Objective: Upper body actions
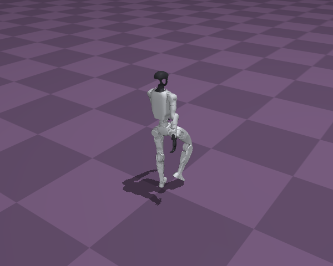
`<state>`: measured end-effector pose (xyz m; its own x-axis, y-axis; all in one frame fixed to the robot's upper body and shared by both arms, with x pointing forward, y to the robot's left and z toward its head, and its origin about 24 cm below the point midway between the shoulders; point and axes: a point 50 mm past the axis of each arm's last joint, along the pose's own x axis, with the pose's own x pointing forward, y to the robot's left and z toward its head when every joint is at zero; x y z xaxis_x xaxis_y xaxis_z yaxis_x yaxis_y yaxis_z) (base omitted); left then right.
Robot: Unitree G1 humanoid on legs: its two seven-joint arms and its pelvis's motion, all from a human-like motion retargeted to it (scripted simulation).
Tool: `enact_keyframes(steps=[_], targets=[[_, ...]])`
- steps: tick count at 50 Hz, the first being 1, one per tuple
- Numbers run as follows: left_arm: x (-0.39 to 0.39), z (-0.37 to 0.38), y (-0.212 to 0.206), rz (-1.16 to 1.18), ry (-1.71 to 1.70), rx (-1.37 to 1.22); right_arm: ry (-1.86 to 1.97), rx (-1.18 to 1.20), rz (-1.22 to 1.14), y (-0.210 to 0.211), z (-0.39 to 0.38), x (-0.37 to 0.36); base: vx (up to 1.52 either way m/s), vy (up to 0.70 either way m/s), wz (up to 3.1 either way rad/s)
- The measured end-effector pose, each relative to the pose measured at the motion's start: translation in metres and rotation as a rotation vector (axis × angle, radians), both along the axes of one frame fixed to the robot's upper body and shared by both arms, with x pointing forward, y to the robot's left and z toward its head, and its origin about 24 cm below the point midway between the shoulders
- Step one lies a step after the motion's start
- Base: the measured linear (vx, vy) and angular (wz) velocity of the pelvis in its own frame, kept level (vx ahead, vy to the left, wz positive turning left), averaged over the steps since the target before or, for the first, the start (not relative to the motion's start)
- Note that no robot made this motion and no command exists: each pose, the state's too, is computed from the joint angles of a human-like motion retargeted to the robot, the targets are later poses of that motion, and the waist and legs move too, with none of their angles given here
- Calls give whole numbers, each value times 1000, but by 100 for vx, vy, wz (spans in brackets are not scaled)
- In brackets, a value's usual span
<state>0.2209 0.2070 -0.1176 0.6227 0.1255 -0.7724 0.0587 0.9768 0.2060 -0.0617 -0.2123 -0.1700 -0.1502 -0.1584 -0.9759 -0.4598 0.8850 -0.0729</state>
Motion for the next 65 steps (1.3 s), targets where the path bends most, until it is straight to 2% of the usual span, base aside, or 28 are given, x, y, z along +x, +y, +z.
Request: enact_keyframes(steps=[8,16,28,32,35,38,41,45,52,55,60,65], targets=[[-106,-46,0,44,343,-41,-191,4,-26,3,-6,47,3,-7,-27],[-167,-58,-4,128,505,-76,-298,31,44,6,-7,78,-7,-14,-32],[-196,-57,19,97,613,-52,-135,-36,-32,-9,-2,35,-11,-20,5],[-223,-57,20,256,645,-47,-87,-100,-104,-17,1,22,-9,-14,16],[-251,-58,8,405,698,-151,-76,-127,-140,-19,1,25,-8,-13,17],[-283,-56,-5,563,746,-303,-99,-127,-180,-11,-2,53,-18,-13,31],[-313,-50,-10,627,805,-326,-175,-49,-190,5,-4,90,-17,-16,-14],[-351,-40,-15,571,944,-305,-309,83,-181,33,-1,150,-12,-8,-34],[-401,-20,-36,231,1186,-375,-713,378,-176,91,40,272,-9,1,-44],[-404,-17,-41,195,1200,-425,-851,468,-163,105,61,303,-5,1,-33],[-392,-23,-40,258,1145,-458,-937,433,-131,100,75,323,-1,-1,2],[-363,-35,-28,275,1032,-413,-867,382,-84,90,62,307,-2,-3,37]])
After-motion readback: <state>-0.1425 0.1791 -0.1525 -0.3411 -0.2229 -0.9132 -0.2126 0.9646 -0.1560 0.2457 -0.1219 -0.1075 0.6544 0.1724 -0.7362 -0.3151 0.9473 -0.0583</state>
